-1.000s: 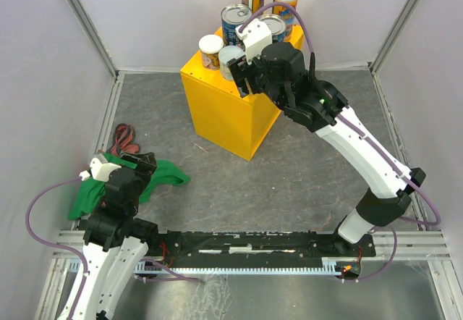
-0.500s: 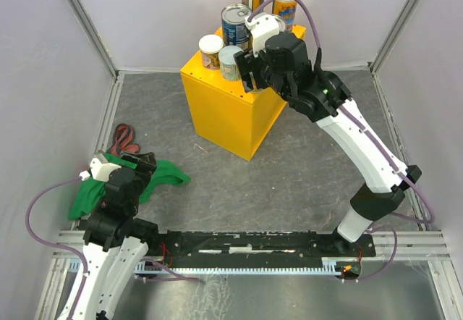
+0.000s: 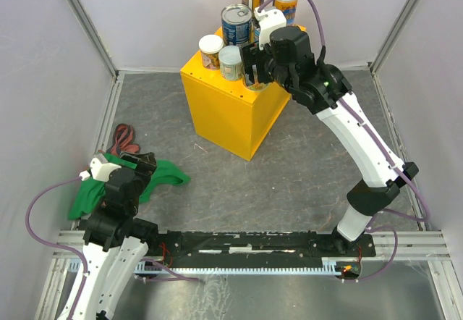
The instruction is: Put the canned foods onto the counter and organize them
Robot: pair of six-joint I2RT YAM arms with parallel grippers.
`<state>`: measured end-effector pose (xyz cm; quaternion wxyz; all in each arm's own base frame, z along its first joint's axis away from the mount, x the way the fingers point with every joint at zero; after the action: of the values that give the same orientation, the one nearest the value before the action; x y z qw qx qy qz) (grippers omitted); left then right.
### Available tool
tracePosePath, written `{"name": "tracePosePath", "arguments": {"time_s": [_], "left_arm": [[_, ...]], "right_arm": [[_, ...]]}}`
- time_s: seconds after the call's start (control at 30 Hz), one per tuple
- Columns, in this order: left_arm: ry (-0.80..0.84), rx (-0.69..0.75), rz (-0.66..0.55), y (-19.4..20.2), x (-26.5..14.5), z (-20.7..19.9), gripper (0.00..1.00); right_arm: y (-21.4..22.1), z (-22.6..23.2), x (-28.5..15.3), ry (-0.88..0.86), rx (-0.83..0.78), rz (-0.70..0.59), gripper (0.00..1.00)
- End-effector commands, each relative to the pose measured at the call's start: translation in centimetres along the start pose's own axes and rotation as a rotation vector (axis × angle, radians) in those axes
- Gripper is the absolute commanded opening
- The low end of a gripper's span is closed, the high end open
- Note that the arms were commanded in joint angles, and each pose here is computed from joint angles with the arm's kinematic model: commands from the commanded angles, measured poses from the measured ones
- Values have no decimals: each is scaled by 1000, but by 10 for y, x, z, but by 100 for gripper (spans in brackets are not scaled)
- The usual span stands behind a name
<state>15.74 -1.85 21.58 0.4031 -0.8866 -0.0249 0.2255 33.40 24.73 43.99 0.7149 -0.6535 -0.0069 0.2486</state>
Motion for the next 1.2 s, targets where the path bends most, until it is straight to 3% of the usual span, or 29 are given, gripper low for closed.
{"name": "tracePosePath", "arguments": {"time_s": [0.0, 0.3, 0.43, 1.17], "left_arm": [[14, -25, -24, -4, 1, -4, 86], [16, -23, -23, -4, 2, -6, 86], [18, -24, -23, -4, 2, -6, 86], [36, -29, -22, -8, 3, -14, 86]], "right_arm": [[-39, 6, -14, -57, 75, -141, 53], [-41, 9, -16, -84, 82, -145, 81], [-43, 9, -19, -89, 85, -153, 86], [-57, 7, -40, -124, 94, -204, 89]]}}
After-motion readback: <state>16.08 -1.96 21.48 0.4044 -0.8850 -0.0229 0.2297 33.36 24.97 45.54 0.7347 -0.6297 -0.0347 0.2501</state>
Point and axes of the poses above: each gripper's point midway between its finger pads, its own x axis out along the fingers, its own z axis along the line the jaws close on, y = z × x, the point moved 5 cm from there along -x, back along the fingers, and after that the axes turned 11 degrees about x, right-handed, at the moved point
